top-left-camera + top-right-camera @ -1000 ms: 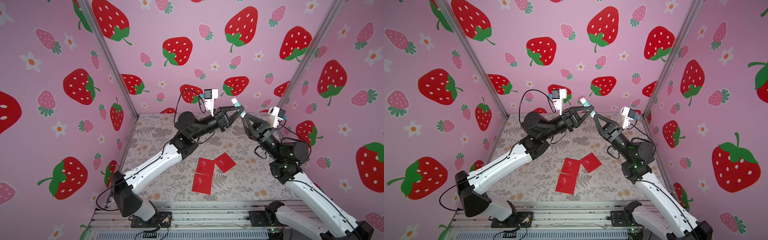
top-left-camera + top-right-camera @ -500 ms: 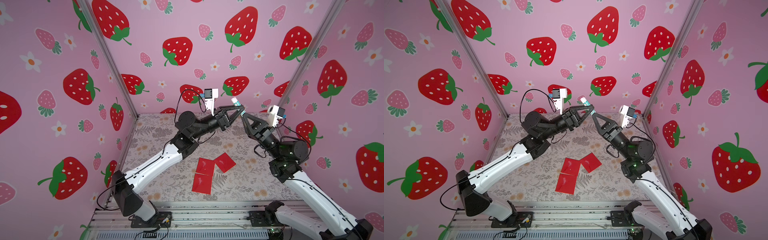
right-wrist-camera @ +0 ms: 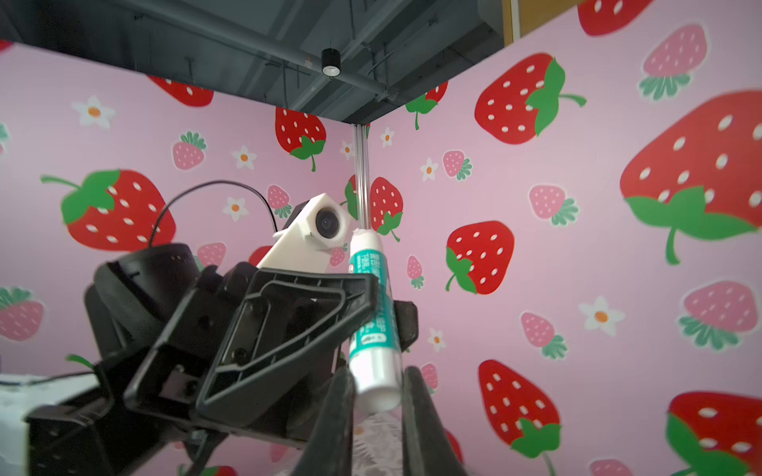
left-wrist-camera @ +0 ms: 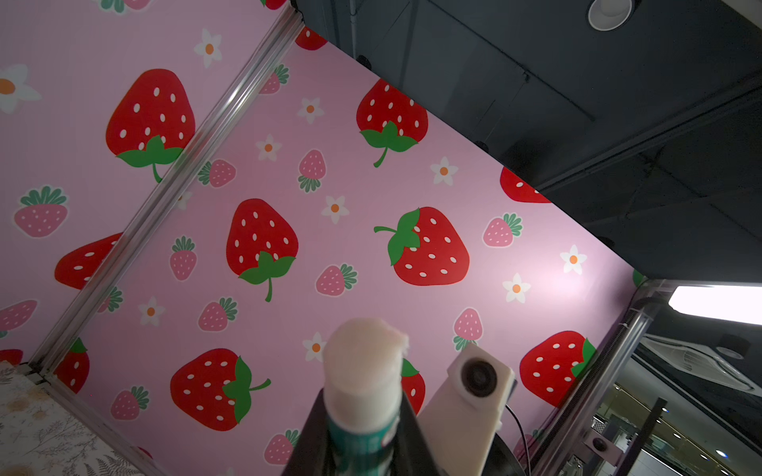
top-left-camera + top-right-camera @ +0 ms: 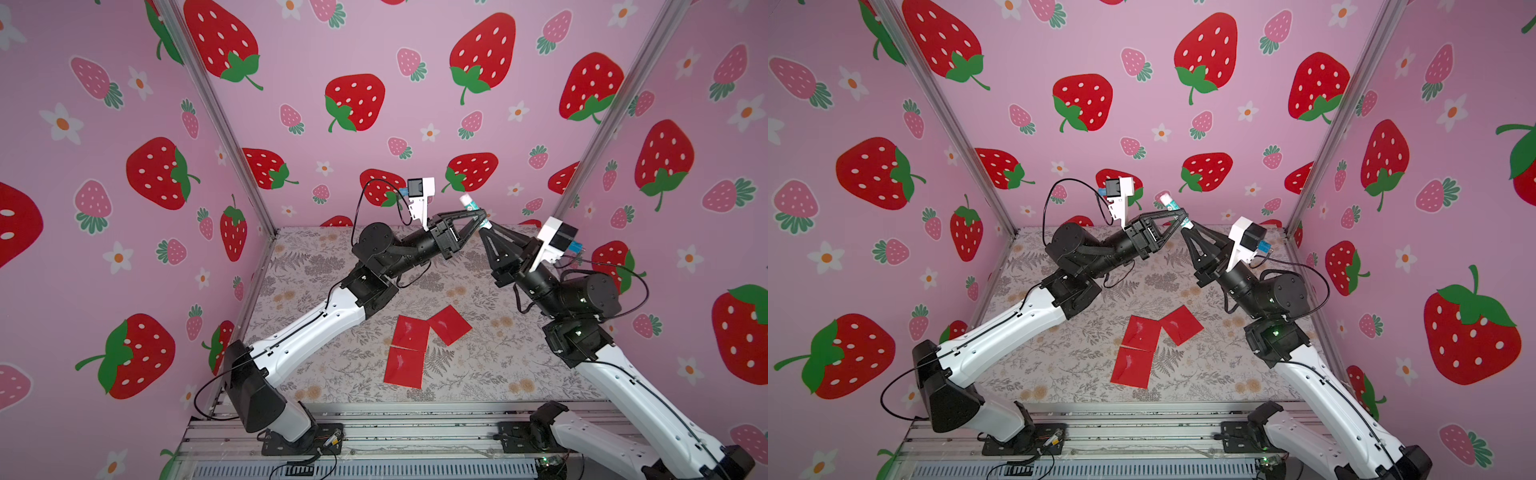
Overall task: Seal the envelope with a glue stick
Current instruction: Screw the glue stick.
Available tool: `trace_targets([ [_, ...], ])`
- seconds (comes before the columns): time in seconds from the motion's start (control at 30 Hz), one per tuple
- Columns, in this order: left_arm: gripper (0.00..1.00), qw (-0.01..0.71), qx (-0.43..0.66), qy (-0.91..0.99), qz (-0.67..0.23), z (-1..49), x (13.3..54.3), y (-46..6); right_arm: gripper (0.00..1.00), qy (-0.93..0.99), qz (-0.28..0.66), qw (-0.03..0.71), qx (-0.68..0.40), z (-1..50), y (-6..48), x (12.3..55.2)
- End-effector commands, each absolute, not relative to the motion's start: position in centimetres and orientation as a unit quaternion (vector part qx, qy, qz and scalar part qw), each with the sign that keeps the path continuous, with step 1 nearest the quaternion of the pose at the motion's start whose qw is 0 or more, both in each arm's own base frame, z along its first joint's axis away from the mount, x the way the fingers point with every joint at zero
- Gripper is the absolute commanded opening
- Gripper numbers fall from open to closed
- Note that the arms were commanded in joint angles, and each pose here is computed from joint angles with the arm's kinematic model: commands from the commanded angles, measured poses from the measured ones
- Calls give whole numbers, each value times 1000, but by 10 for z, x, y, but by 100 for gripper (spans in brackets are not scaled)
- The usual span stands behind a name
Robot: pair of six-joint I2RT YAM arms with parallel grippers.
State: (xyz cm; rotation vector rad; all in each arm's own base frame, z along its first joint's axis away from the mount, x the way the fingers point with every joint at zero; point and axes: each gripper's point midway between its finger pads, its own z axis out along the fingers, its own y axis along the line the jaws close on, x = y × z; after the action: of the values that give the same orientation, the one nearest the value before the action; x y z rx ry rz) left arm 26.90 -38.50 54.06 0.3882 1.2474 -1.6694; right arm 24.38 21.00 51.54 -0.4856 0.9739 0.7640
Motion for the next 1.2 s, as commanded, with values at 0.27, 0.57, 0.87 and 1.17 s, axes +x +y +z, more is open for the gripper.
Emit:
trace_targets([
  [0.27,0,489,151,496,-701,553,262,-378,24,292,100,870,-383,505,230,216],
  [0.57,0,490,207,463,-709,569,242,-380,57,500,509,700,-28,527,168,215],
  [0.87,0,489,219,438,-722,580,233,-377,56,473,705,527,35,543,187,199],
  [1.17,0,492,219,435,-722,581,231,-374,45,456,755,470,40,541,203,206],
])
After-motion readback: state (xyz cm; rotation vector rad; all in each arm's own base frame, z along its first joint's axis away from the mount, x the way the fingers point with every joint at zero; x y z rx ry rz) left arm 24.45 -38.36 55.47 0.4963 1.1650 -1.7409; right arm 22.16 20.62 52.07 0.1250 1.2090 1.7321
